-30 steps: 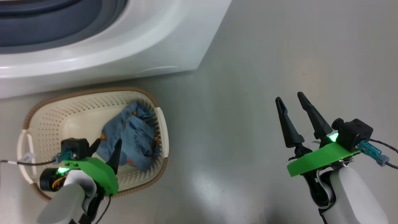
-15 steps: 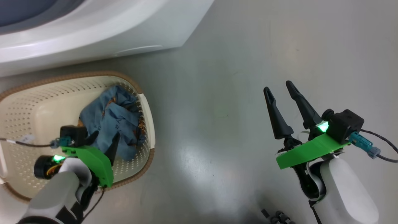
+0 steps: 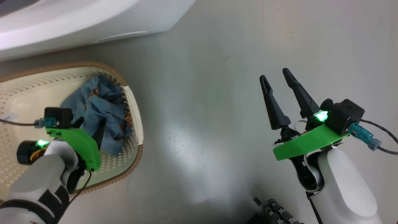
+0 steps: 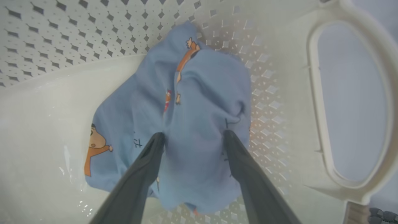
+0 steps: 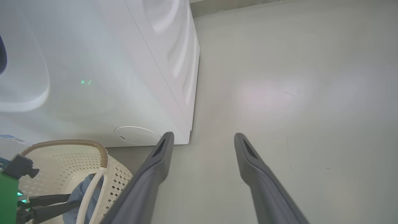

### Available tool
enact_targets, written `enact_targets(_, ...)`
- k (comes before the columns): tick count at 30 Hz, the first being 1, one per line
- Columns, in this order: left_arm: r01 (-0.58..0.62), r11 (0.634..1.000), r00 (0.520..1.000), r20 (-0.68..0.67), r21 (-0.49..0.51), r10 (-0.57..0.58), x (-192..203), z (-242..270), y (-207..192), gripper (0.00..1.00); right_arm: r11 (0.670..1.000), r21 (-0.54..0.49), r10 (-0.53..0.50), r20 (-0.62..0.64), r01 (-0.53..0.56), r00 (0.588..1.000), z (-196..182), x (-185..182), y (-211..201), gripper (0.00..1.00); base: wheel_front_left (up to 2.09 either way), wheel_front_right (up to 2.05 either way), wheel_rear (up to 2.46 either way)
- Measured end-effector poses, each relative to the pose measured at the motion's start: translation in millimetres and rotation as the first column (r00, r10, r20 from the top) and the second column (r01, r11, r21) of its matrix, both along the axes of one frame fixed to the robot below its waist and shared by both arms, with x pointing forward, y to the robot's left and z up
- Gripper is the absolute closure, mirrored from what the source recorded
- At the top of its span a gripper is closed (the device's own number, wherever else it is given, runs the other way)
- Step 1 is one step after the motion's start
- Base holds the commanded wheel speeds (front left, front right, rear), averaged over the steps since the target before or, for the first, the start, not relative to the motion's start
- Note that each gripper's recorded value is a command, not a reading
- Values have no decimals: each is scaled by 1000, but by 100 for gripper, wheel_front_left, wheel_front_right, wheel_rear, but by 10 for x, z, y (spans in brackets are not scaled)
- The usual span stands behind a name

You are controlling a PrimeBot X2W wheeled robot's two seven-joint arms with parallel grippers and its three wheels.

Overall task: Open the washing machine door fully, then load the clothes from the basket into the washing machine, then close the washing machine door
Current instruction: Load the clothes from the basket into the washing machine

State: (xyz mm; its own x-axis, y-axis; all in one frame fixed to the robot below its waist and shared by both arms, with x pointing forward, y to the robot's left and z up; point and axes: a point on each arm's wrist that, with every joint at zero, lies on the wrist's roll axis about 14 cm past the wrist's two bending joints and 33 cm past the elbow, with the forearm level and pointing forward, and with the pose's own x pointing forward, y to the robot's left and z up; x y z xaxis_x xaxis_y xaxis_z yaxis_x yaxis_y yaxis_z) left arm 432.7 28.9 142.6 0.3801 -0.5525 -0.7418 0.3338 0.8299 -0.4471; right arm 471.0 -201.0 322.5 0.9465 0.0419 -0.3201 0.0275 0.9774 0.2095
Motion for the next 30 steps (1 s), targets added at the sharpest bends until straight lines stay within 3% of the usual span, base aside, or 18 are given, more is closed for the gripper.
enact_targets(4, 10, 1000, 999, -39, -19, -10, -42, -34, -56, 0, 1000, -2, 0, -9, 0, 1000, -32, -11, -5, 0, 0, 0, 0)
enact_targets(5, 15, 1000, 999, -43, -24, -16, -52, -34, -70, 39, 1000, -2, 0, -9, 0, 1000, -34, -13, -4, 0, 0, 0, 0)
enact_targets(7, 14, 999, 999, -45, -32, -16, -33, -16, -90, 100, 1000, -1, 0, -8, 0, 1000, -29, -12, 1, 0, 0, 0, 0)
enact_targets(12, -5, 999, 999, -48, -54, 2, -19, 58, -118, 100, 1000, 0, 0, 4, 0, 1000, 22, 0, 4, 0, 0, 0, 0)
enact_targets(22, -142, 987, 989, 32, -71, 144, 210, 400, 85, 100, 1000, -4, 19, 66, -19, 998, 268, 82, 31, 0, 0, 0, 0)
enact_targets(30, -268, 958, 952, 127, -102, 279, 437, 865, 360, 100, 999, -6, 37, 98, -36, 995, 478, 7, 57, 0, 0, 0, 0)
